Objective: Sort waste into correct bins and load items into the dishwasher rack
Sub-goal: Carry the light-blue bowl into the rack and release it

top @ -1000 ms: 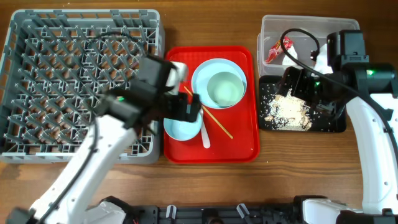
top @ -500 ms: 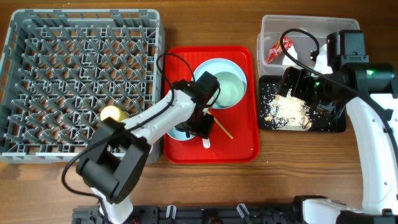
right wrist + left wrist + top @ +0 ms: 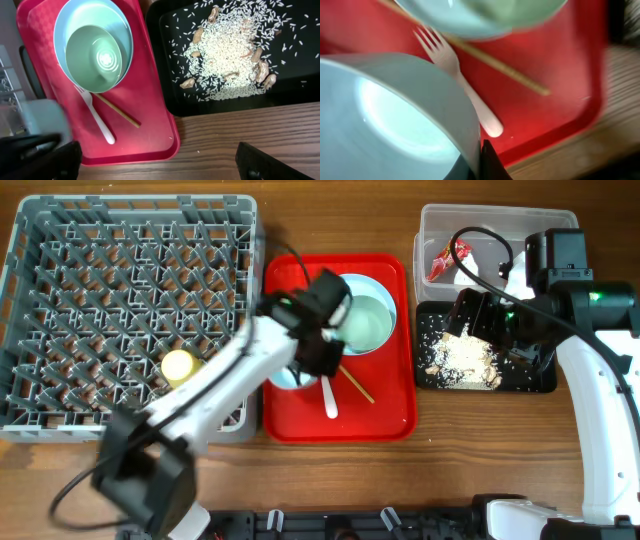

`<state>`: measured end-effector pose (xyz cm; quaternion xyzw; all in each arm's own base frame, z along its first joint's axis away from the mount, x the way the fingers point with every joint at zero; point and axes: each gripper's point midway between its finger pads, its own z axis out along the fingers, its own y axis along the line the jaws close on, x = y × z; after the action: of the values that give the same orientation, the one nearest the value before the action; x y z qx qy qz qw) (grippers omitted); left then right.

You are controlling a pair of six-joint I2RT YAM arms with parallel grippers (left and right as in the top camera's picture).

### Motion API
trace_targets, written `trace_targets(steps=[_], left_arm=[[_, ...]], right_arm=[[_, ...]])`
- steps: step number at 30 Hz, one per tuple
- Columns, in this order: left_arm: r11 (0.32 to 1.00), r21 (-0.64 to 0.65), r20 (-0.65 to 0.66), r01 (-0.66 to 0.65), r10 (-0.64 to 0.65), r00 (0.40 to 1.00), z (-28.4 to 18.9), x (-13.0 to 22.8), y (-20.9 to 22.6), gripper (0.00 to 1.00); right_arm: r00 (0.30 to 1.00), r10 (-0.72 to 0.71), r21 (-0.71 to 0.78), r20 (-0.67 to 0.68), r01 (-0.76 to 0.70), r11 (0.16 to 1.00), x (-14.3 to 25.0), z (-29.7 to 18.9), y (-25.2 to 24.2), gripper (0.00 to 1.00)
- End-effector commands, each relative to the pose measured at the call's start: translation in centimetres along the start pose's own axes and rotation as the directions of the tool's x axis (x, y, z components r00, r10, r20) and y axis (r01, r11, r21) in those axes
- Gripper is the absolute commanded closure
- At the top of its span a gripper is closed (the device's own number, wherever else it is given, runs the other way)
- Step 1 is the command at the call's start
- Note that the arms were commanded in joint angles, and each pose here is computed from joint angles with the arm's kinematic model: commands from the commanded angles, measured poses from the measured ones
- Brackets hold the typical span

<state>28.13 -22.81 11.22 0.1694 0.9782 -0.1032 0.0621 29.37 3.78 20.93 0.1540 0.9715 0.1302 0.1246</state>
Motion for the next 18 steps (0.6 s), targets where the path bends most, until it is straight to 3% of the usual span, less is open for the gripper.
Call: trace_targets(steps=[1, 6, 11, 13, 15, 18], left_arm=[[0.996, 0.063, 0.236, 0.061, -0.075, 0.969, -8.1, -3.6, 2.6, 0.96], [0.97, 0.239, 0.384, 0.051, -0.142, 0.912, -14.1, -4.8, 7.6, 0.96], [0.863, 0.505, 0.458, -0.033, -0.235, 0.857, -17.4, -5.2, 11.7, 0.96], [0.823, 0.568, 0.446, -0.01, -0.298, 0.844, -17.5, -5.5, 13.4, 0.96], [0.738, 0.675, 0.396, 0.018, -0.383, 0.835, -16.3, -6.0, 15.8, 0.96], [0.685, 0.727, 0.345, 0.053, -0.43, 0.835, -14.9, -6.3, 17.0, 0.96]], right_arm=[[1.0, -0.016, 0.013, 0.017, 0.015, 1.0, -0.1, -0.5, -0.3, 0.01], [1.0, -0.017, 0.014, 0.015, 0.017, 1.0, -0.1, -0.5, -0.3, 0.01], [0.999, -0.032, 0.014, 0.014, 0.032, 0.999, 0.0, -0.5, -0.3, 0.01], [0.999, -0.033, 0.014, 0.014, 0.032, 0.999, 0.0, -0.5, -0.3, 0.01], [0.999, -0.032, 0.013, 0.014, 0.032, 0.999, -0.1, -0.5, -0.3, 0.02], [0.999, -0.032, 0.014, 0.014, 0.032, 0.999, 0.0, -0.5, -0.3, 0.02]])
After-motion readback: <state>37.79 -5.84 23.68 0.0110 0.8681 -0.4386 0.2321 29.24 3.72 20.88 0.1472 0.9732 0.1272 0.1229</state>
